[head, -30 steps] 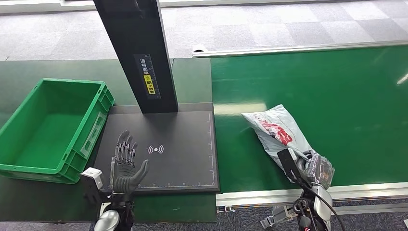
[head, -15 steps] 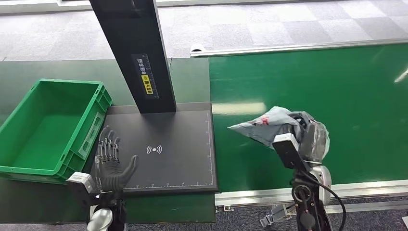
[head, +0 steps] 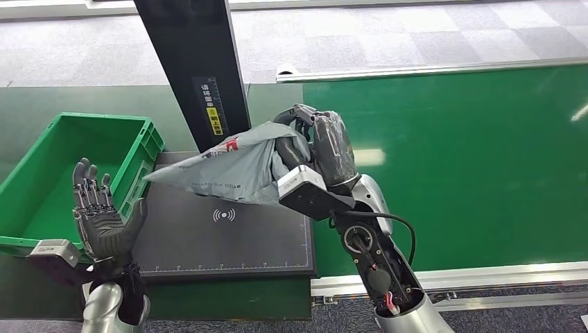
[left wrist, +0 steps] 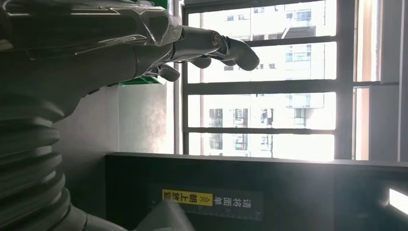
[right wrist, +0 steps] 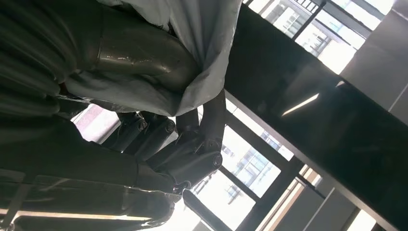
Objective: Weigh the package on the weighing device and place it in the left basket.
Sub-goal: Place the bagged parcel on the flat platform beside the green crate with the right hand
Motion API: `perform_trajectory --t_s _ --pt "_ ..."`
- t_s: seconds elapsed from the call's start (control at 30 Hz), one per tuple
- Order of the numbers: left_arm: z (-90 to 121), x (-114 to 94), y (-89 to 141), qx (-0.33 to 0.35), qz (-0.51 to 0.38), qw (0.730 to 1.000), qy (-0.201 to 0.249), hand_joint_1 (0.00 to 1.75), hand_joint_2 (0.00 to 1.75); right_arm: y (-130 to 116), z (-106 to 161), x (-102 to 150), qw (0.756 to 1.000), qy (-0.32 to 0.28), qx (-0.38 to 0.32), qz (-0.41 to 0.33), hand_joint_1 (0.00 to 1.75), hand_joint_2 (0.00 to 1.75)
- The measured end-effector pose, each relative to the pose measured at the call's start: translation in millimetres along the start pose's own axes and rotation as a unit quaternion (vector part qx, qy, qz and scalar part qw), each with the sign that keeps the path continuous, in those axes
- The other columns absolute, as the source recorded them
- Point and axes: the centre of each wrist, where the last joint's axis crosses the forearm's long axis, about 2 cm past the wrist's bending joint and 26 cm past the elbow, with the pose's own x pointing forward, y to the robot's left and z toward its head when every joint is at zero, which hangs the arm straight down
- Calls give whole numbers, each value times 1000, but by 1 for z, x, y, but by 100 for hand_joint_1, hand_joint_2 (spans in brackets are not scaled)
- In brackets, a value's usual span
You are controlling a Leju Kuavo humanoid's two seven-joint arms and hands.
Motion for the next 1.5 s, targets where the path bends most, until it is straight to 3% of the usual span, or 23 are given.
perform_trajectory --t_s 0.43,0.47,0.6,1.5 --pt "-1 2 9 13 -10 1000 -5 0 175 20 -7 5 999 -3 36 -14 175 175" --pt "0 2 9 13 -11 1000 -5 0 175 20 -7 5 999 -2 37 -14 169 175" --pt "4 5 13 17 -16 1000 -5 0 175 23 -8 4 999 5 47 -12 0 175" --pt "12 16 24 27 -34 999 -5 0 175 33 -19 7 997 39 71 16 0 175"
